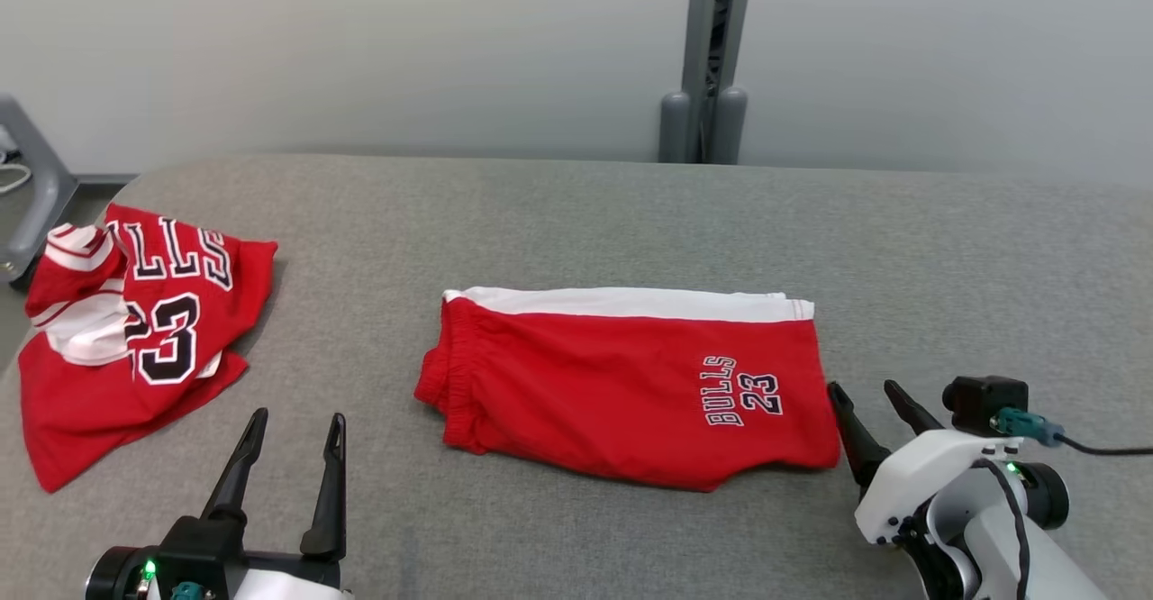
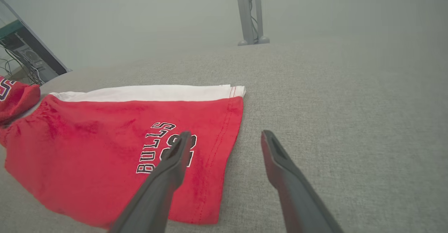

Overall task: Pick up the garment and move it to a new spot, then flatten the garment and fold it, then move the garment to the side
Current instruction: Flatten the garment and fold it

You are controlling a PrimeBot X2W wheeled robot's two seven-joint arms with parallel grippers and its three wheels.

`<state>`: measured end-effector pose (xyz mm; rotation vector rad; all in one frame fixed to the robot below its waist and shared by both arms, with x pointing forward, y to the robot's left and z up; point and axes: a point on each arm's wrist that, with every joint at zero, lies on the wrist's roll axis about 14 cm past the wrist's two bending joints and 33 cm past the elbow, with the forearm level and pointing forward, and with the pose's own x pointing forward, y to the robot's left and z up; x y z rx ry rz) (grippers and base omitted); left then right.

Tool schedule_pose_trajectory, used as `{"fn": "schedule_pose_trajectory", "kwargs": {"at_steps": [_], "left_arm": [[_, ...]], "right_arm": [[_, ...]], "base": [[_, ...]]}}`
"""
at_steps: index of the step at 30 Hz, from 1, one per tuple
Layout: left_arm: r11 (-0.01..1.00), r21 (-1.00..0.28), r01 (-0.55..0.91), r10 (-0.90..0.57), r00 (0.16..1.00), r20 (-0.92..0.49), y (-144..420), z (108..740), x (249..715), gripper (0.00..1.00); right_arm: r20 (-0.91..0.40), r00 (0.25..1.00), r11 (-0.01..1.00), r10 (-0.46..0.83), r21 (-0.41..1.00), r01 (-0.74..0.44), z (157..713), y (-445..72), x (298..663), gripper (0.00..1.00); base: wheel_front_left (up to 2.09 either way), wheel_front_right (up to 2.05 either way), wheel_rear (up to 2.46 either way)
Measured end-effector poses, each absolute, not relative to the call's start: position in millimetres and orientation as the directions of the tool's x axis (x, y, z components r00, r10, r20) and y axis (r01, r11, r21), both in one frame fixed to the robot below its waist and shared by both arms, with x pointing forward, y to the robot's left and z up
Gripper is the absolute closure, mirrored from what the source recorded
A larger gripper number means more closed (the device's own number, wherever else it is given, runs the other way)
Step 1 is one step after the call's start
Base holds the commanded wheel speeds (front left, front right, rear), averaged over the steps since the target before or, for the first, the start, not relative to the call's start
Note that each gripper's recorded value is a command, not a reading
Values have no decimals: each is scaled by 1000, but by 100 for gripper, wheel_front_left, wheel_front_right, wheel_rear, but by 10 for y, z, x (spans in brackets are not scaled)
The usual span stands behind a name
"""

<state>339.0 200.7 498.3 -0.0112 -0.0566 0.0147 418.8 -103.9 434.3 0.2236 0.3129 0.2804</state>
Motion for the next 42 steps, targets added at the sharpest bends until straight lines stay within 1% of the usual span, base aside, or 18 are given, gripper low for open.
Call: {"fn": "schedule_pose_trajectory", "kwargs": {"at_steps": [5, 7, 10, 14, 17, 20, 26, 28, 30, 33, 38, 42], "left_arm": [[1000, -13, -25, 26, 998, 53, 2040, 4979, 3417, 0], [1000, -14, -27, 28, 998, 50, 2051, 4969, 3426, 0], [999, -17, -36, 37, 998, 43, 2074, 4952, 3440, 0], [998, -21, -53, 54, 998, 30, 2125, 4917, 3431, 0], [997, -20, -68, 69, 997, 19, 2172, 4886, 3414, 0], [997, -20, -74, 74, 997, 16, 2193, 4878, 3412, 0], [997, -20, -81, 81, 997, 13, 2220, 4868, 3419, 0], [996, -21, -82, 83, 996, 17, 2226, 4883, 3427, 0], [996, -24, -88, 88, 996, 20, 2242, 4892, 3422, 0], [995, -28, -92, 93, 995, 22, 2256, 4899, 3425, 0], [995, -36, -89, 89, 996, 11, 2242, 4855, 3438, 0], [996, -37, -76, 77, 997, 8, 2205, 4843, 3482, 0]], "right_arm": [[-364, 873, 932, 323, 282, -227, 4142, -924, 4312, 0], [-428, 839, 934, 335, 269, -235, 4011, -878, 4324, 0], [-480, 809, 934, 339, 275, -228, 3905, -831, 4383, 0], [-509, 788, 931, 347, 289, -223, 3846, -754, 4472, 0], [-560, 752, 933, 347, 291, -214, 3754, -730, 4473, 0], [-555, 750, 927, 360, 301, -222, 3783, -660, 4531, 0], [-593, 711, 921, 378, 314, -228, 3746, -572, 4531, 0], [-598, 710, 925, 372, 301, -231, 3743, -596, 4550, 0], [-576, 728, 924, 373, 306, -231, 3786, -597, 4585, 0], [-572, 735, 928, 364, 290, -234, 3790, -654, 4592, 0], [-594, 732, 937, 334, 293, -190, 3757, -827, 4536, 0], [-629, 696, 929, 345, 335, -158, 3718, -799, 4501, 0]], "base": [[0, 0, 0], [0, 0, 0], [0, 0, 0], [0, 0, 0], [0, 0, 0], [0, 0, 0], [0, 0, 0], [0, 0, 0], [0, 0, 0], [0, 0, 0], [0, 0, 0], [0, 0, 0]]}}
